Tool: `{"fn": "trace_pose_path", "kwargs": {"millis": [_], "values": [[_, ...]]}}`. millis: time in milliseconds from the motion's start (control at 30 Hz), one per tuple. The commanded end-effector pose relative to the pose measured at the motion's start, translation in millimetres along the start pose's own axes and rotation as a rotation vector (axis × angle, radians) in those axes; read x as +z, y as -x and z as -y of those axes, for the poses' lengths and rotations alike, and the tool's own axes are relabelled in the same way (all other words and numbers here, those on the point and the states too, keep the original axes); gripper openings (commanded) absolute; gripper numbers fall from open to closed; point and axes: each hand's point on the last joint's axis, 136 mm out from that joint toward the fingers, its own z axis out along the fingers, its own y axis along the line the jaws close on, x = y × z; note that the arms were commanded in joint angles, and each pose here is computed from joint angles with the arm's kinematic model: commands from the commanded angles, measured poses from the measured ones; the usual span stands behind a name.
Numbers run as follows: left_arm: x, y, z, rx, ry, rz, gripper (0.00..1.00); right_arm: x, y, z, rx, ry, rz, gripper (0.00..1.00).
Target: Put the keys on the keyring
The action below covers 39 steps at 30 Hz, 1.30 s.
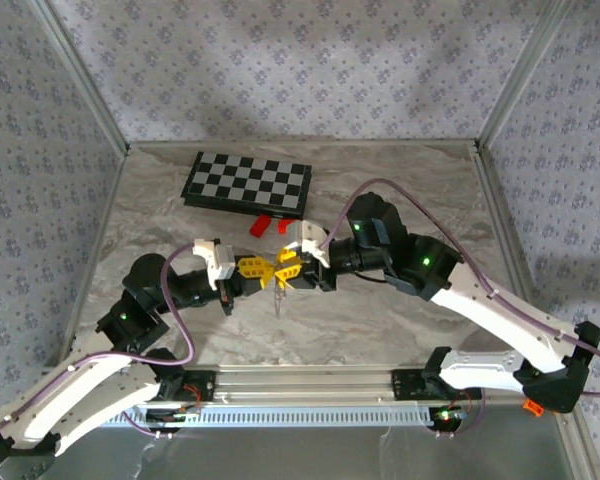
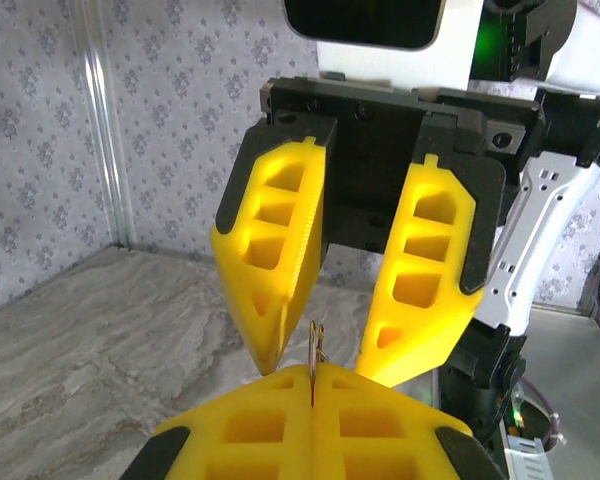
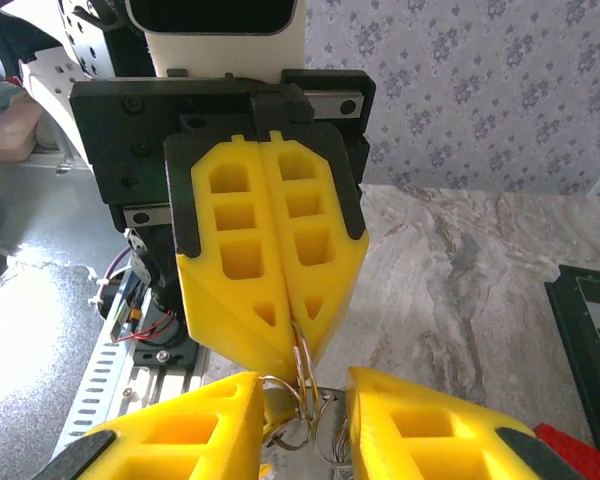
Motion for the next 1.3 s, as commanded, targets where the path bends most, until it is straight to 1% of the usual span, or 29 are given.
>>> {"fn": "trace_pose_path", "kwargs": {"millis": [0, 167, 333, 533, 700, 933, 1000, 1067, 1200, 1267], "values": [[-2, 28, 13, 0.03, -0.061, 0.099, 0.0, -10, 14, -1, 0.016, -0.003, 0.071, 0.3], [-1, 28, 15, 0.024, -0.074, 0.098, 0.0, -16, 20, 2, 0.027, -0.005, 0.111, 0.27], [1, 28, 16, 0.02, -0.082, 0.102, 0.0, -16, 19, 4, 0.033, -0.007, 0.115, 0.2], [1, 29, 16, 0.017, -0.084, 0.104, 0.0, -16, 18, 0, 0.034, 0.013, 0.114, 0.19], [1, 31, 16, 0.014, -0.084, 0.115, 0.0, -16, 13, -2, 0.039, 0.022, 0.098, 0.17], [1, 32, 17, 0.014, -0.086, 0.118, 0.0, -16, 9, -4, 0.041, 0.035, 0.08, 0.2], [1, 32, 17, 0.013, -0.088, 0.118, 0.0, -16, 8, -5, 0.04, 0.035, 0.078, 0.18], [1, 31, 17, 0.011, -0.087, 0.116, 0.0, -16, 9, -5, 0.038, 0.035, 0.08, 0.14], [1, 29, 16, 0.01, -0.082, 0.108, 0.0, -16, 9, -3, 0.031, 0.031, 0.08, 0.0], [2, 24, 14, 0.012, -0.074, 0.088, 0.0, -16, 8, -3, 0.027, 0.026, 0.074, 0.0]]}}
